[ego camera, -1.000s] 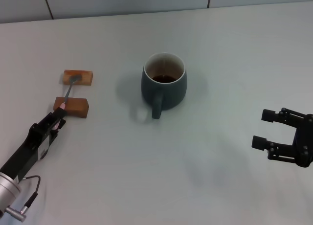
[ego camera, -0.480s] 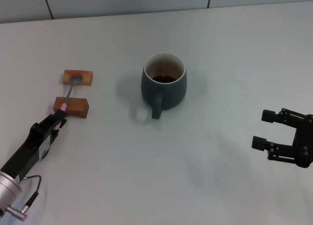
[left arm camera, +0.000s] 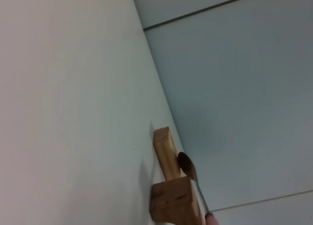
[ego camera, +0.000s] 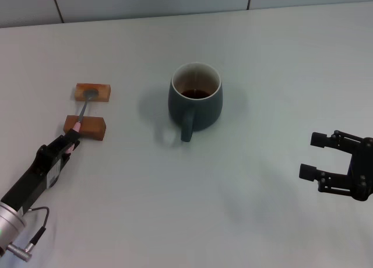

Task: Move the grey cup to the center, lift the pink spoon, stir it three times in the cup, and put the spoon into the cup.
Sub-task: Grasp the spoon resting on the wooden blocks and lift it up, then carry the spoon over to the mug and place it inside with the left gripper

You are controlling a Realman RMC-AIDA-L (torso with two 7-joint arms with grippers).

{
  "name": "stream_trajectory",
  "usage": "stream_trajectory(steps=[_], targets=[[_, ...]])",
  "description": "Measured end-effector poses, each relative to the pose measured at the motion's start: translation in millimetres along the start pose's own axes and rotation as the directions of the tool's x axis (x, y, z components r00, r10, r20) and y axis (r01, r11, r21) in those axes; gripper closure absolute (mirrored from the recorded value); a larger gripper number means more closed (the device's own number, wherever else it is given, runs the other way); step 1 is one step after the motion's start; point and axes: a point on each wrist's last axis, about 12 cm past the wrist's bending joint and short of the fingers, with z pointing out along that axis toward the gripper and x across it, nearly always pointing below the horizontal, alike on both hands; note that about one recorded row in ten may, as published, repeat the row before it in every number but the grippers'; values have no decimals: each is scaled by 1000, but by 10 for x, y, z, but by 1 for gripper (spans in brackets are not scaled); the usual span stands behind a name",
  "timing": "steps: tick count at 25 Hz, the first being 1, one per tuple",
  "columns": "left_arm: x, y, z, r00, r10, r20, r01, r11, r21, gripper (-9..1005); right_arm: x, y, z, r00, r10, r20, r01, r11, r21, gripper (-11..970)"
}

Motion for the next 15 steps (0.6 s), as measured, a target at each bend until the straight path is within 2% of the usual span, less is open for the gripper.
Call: stream_trajectory(steps=[11, 13, 15], targets=[[-58, -25, 7, 999, 40, -8, -40, 999, 19, 860, 6, 3, -9, 1000, 1, -1, -1, 1000, 3, 133], [-63, -54, 26, 998, 67, -21, -66, 997, 40, 868, 6, 3, -10, 1000, 1, 0, -1, 1000, 3, 133], [-112, -124, 93, 989, 134, -60, -129, 988, 85, 868, 5, 3, -9, 1000, 1, -1, -1, 1000, 3, 133]])
